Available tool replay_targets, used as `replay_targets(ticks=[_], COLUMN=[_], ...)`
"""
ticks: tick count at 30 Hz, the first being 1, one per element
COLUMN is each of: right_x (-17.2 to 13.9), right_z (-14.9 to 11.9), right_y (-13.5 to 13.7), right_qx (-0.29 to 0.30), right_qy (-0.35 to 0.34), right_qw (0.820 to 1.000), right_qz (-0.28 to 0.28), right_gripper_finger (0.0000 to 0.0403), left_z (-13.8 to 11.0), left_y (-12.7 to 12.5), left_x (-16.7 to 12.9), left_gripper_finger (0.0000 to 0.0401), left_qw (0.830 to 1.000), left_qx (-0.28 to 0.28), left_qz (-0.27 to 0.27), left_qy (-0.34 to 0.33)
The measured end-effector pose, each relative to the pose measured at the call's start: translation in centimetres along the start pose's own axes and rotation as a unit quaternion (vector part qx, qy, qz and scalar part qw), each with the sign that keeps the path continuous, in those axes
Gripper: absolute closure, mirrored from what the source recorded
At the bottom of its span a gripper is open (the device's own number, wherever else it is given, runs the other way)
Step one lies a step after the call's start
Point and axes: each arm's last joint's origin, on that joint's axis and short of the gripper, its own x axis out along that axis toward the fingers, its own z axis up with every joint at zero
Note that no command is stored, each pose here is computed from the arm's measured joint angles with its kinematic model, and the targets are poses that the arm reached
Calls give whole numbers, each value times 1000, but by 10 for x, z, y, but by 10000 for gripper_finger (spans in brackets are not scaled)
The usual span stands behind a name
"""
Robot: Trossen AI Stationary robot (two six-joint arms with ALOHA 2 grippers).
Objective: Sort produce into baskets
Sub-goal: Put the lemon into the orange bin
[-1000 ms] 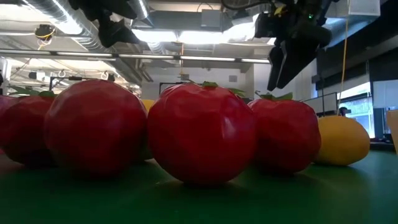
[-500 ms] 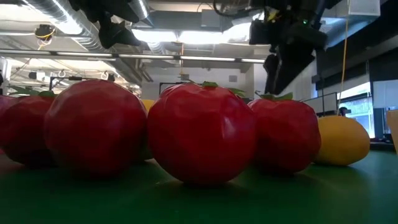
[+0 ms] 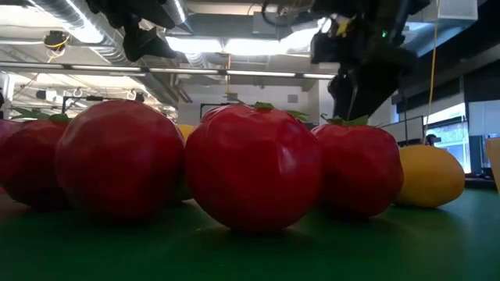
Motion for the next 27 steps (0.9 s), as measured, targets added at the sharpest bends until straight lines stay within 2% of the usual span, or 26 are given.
replay_targets(ticks=[5,11,18,22,27], right_x=[7,-8,-21,-21,-21], right_z=[4,16,30,30,29], right_y=[-4,-4,-6,-7,-9], right_qx=[10,-17,-27,-29,-23], right_qy=[29,15,-15,-13,-15], right_qw=[999,999,1000,999,999], right_qz=[13,26,-5,-10,-46], right_gripper_finger=[63,63,63,63,63], left_z=[0,0,0,0,0], left_y=[0,0,0,0,0], left_x=[0,0,0,0,0], left_gripper_finger=[123,123,123,123,123], left_qw=[1000,1000,1000,1000,1000], left_qx=[4,7,2,1,0], left_qz=[0,0,0,0,0], left_qy=[0,0,0,0,0])
